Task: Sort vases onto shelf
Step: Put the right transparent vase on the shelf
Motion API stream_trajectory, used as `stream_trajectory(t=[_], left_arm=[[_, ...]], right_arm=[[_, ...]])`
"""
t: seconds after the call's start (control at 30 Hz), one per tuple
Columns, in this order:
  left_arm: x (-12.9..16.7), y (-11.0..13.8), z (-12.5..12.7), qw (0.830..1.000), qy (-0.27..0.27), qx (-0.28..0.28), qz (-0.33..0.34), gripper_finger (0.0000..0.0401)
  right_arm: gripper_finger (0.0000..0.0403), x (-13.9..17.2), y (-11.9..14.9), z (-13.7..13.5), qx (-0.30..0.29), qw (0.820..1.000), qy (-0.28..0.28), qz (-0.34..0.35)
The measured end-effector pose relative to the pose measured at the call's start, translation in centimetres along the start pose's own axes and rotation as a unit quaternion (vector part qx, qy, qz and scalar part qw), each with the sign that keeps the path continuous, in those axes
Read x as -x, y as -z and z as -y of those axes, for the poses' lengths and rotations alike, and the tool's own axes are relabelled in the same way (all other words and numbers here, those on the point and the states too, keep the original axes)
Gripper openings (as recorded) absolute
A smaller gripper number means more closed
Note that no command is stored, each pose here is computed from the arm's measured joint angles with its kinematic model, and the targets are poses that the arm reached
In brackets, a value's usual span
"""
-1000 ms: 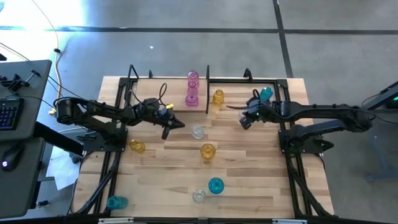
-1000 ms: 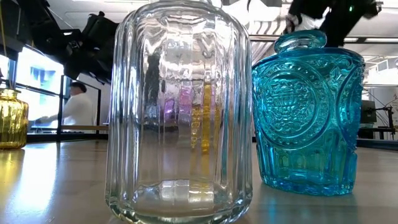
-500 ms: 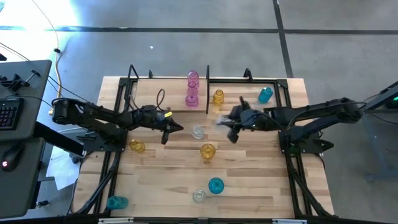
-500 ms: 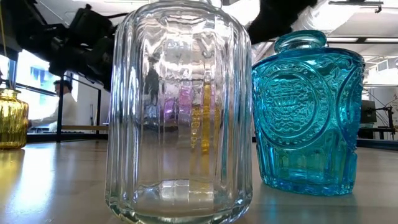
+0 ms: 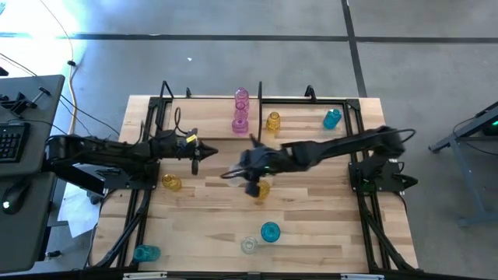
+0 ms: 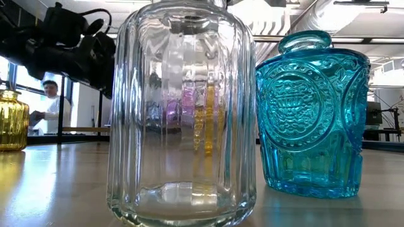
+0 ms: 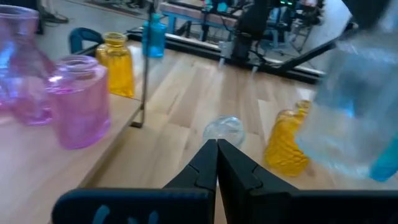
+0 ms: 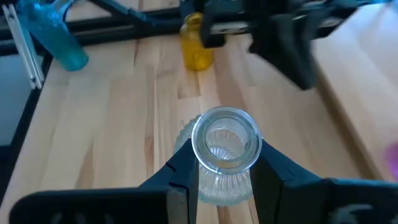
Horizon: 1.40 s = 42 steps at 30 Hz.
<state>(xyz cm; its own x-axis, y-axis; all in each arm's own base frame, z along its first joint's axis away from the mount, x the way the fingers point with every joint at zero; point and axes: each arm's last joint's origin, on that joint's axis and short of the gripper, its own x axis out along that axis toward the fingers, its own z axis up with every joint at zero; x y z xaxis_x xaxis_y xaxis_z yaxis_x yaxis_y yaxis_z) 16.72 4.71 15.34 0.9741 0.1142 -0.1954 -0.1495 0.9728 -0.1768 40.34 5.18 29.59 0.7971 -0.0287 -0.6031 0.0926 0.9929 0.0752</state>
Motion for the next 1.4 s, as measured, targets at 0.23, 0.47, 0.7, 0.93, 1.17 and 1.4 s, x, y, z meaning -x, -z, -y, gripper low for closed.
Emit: stream_trajectory(t=[0.23, 0.47, 0.7, 0.93, 1.17, 1.4], left_arm=[[0.4, 0.4, -0.7, 1.000, -0.025, 0.002, -0.002, 0.0000], [0.4, 0.4, -0.6, 1.000, -0.025, -0.004, -0.001, 0.0000], [0.4, 0.4, -0.6, 1.000, -0.021, -0.004, -0.001, 0.0000], [0.4, 0.5, -0.4, 1.000, -0.003, -0.004, -0.007, 0.0000], [0.4, 0.7, -0.4, 1.000, -0.004, -0.001, -0.016, 0.0001], [0.4, 1.0, -0.5, 0.999, -0.007, 0.006, -0.031, 0.0000]], right_arm=[[0.0076, -5.2, -0.2, -0.2, 0.032, 0.998, -0.009, -0.047], [0.0077, -8.1, 1.3, 0.3, 0.032, 0.996, -0.019, -0.078], [0.0078, -8.9, 1.9, 0.6, 0.037, 0.995, -0.016, -0.090], [0.0098, -9.0, 2.1, 0.8, 0.043, 0.994, -0.013, -0.099], [0.0162, -9.1, 2.3, 0.8, 0.044, 0.993, -0.014, -0.104], [0.0223, -9.1, 1.9, 0.7, 0.058, 0.994, -0.017, -0.091]])
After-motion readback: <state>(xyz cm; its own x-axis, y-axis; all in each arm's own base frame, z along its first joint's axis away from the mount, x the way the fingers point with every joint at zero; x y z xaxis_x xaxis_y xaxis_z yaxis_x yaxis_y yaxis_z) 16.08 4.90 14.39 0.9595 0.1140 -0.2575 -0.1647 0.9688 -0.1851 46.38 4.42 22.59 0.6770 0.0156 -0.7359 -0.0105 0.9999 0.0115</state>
